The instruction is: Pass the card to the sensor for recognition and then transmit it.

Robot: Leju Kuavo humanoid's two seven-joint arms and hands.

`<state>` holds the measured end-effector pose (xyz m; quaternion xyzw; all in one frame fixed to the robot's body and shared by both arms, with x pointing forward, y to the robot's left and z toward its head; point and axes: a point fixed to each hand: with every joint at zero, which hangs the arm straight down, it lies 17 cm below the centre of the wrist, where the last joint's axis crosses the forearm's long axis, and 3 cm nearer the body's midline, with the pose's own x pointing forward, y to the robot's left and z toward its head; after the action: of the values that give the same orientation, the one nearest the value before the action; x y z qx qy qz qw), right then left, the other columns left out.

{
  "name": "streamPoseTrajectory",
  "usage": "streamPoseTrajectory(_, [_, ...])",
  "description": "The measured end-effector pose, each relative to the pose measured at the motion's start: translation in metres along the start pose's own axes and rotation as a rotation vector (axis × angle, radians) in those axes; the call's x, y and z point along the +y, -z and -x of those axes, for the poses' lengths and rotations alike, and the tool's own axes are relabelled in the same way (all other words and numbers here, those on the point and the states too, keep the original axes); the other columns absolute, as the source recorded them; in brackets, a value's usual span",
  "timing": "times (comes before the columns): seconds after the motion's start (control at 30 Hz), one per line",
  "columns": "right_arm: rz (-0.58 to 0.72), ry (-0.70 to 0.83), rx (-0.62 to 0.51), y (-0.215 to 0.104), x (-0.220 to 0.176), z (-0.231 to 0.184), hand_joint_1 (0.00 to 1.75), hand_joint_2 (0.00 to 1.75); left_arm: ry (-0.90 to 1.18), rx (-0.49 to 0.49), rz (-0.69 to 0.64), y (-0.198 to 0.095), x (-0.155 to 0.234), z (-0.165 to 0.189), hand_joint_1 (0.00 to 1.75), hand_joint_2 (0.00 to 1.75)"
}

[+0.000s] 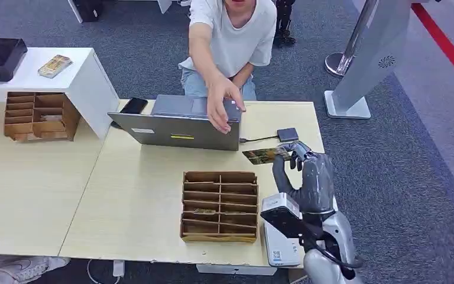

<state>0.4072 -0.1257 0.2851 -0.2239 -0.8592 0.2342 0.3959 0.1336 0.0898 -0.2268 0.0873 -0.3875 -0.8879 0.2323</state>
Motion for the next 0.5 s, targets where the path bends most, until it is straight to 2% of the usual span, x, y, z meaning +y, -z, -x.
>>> streamPoseTrajectory(0.5, [0.020,-0.317,0.006,0.026,0.013,-0.002,1.75,1.75,0.000,-0.022,-0.004,0.000,0.002,-0.001,0.00,0.00])
